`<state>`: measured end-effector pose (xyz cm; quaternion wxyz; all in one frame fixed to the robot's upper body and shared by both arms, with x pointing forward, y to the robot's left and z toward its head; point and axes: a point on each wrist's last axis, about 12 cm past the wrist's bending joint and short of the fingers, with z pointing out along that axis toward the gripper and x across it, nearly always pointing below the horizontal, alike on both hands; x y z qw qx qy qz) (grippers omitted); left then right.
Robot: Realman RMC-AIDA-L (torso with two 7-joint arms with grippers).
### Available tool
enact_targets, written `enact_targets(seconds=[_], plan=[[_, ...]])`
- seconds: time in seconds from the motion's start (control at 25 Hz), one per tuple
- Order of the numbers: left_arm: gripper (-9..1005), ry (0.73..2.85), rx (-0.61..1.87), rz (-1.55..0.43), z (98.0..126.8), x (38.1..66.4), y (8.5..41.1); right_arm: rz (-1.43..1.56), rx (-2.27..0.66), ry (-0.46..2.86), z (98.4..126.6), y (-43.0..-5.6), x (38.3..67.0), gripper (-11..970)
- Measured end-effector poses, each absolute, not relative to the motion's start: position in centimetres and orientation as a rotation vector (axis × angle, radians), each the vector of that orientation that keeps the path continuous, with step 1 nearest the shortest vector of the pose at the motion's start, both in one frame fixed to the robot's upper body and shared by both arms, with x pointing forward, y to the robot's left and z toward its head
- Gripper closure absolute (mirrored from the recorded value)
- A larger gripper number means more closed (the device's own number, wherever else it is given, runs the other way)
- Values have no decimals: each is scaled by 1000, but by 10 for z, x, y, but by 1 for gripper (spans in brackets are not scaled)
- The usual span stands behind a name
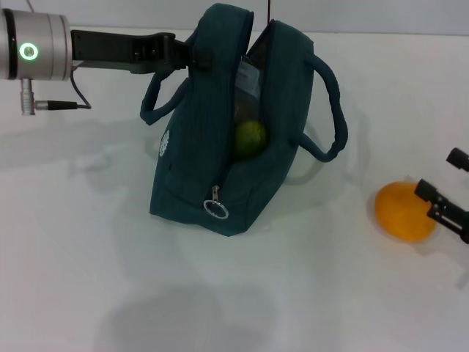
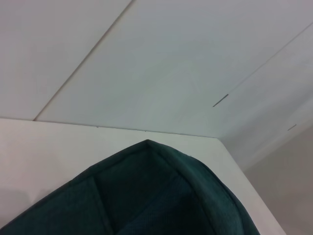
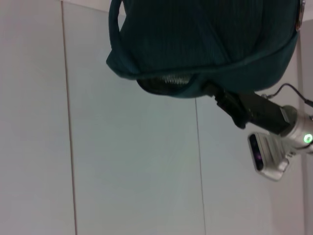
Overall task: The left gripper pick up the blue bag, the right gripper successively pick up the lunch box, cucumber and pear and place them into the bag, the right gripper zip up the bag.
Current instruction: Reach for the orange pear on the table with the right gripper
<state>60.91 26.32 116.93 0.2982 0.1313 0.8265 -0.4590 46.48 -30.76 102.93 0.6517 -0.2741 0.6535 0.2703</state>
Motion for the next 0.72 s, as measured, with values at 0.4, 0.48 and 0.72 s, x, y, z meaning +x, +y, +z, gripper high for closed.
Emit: enact_targets(seconds=[0.4,0.48,0.72], plan=[[898,2196,342,-1219,1168,608,265,634,-665,1496,1026,-299,468,236],[898,2196,341,-1218,1168,608,265,636,-664,1496,1026,-299,466,237],[898,2197,340,-1218,1168,608,265,639,-662,1496,1026,-298,465,334]])
